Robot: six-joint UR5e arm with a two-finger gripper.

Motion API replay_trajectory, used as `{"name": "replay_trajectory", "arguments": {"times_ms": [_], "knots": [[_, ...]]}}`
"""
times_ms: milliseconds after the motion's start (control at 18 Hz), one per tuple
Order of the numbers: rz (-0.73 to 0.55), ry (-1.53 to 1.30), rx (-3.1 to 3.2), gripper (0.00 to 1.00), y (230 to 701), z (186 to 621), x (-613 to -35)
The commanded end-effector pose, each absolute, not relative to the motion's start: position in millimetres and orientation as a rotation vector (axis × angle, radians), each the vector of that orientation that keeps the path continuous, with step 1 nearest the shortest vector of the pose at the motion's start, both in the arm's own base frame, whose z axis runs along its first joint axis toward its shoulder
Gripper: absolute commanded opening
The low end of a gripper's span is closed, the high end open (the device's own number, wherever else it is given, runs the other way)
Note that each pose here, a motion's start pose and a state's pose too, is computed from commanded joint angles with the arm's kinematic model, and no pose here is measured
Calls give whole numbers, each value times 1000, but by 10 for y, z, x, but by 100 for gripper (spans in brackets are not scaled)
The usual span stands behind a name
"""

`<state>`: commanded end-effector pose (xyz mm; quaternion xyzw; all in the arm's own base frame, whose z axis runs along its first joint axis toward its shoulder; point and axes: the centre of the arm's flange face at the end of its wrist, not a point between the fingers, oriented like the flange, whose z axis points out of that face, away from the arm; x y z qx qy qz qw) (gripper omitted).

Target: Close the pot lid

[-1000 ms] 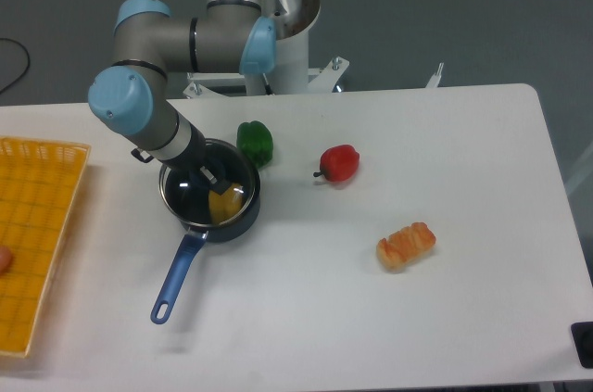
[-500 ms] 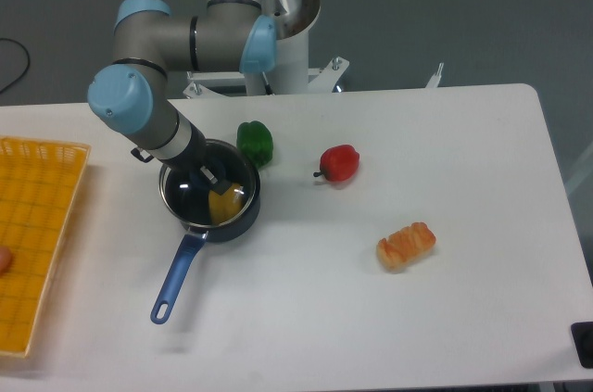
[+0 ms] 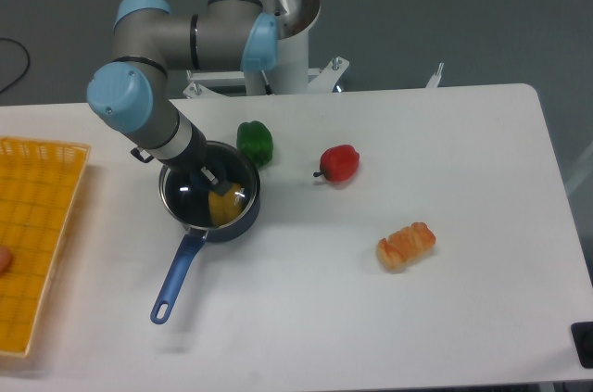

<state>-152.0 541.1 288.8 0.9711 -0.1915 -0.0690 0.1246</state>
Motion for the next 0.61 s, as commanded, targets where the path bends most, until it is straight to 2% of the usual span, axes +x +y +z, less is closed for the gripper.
{"name": "replay_trajectory", "arguments": {"times_ms": [611], "knots": [[-229,-558,2795,42,5387,2818,-1508]]}}
